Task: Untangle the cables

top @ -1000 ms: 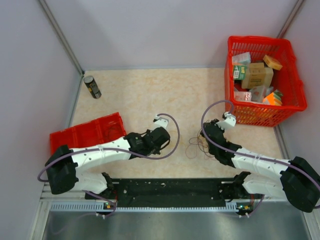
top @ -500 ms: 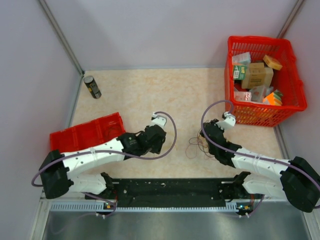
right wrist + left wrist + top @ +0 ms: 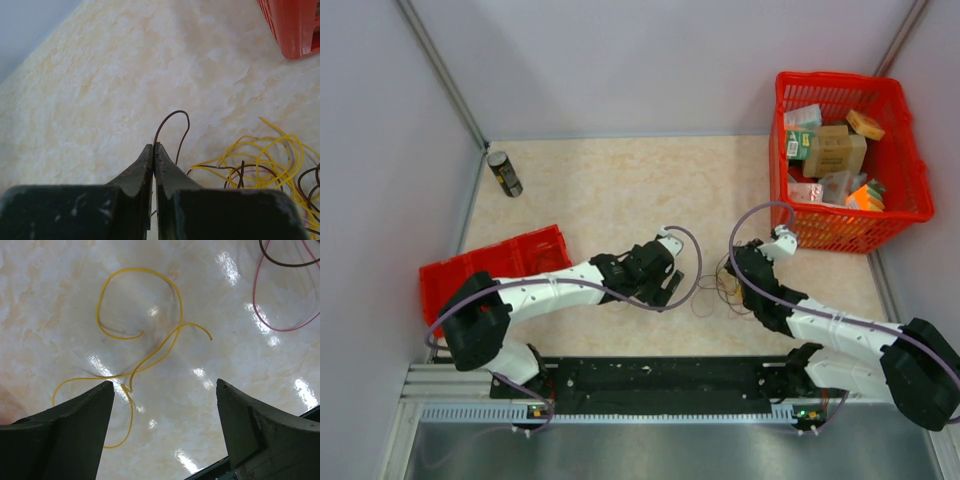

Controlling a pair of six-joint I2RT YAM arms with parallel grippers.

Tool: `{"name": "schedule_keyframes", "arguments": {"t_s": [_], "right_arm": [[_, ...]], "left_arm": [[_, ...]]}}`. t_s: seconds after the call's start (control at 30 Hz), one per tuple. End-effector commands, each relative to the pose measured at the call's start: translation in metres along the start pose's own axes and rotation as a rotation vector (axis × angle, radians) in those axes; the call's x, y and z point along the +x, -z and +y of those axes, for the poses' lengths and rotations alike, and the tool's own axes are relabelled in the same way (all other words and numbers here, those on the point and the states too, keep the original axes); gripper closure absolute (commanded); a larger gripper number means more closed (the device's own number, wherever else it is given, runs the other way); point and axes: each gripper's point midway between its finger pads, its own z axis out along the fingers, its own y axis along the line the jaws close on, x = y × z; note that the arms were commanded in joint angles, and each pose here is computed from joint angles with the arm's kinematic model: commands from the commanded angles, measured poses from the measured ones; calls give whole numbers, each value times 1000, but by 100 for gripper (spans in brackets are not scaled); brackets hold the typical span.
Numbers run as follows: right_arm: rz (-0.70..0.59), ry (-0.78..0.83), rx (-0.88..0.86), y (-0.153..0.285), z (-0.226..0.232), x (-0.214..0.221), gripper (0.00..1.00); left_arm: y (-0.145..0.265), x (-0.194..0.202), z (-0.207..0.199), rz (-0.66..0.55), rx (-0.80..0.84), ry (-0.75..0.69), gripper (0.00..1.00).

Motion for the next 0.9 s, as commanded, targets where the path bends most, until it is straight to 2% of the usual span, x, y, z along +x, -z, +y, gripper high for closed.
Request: {"name": "schedule_keyframes", "arguments": {"t_s": [0.0,0.2,0.27,0.33,0.37,0.43,0.57,0.6,0.73,0.87], "right_arm": [[-12,-49,-39,-1,7,-8,100],[-6,-53,-41,-2,6,-8,100],[-6,-53,-41,-3,6,-8,100],[-1,-53,-43,-3,6,-7,100],[-2,-52,-41,-3,6,-7,100],[1,-50,-43,-4,7,-7,100],[6,-51,-47,-4,8,-6,100],[7,-50,-46,-4,8,-6,100],[9,-51,-44,-5,7,-6,100],[10,-54,-45,-4,5,-6,100]], "left_arm": [[-15,-8,-1,-20,38,-116,12],[-50,-6,7,32,-17,-148,14],[-59,-4,3,51,-7,-140,18],[-65,-2,-1,61,-1,-129,28],[-67,-1,1,61,-13,-119,33],[-70,0,6,60,-46,-98,51],[-70,4,15,75,-106,-63,93],[-68,5,17,79,-119,-56,100],[-49,3,23,47,-120,-6,100],[-1,-21,43,-77,-98,110,100]]}}
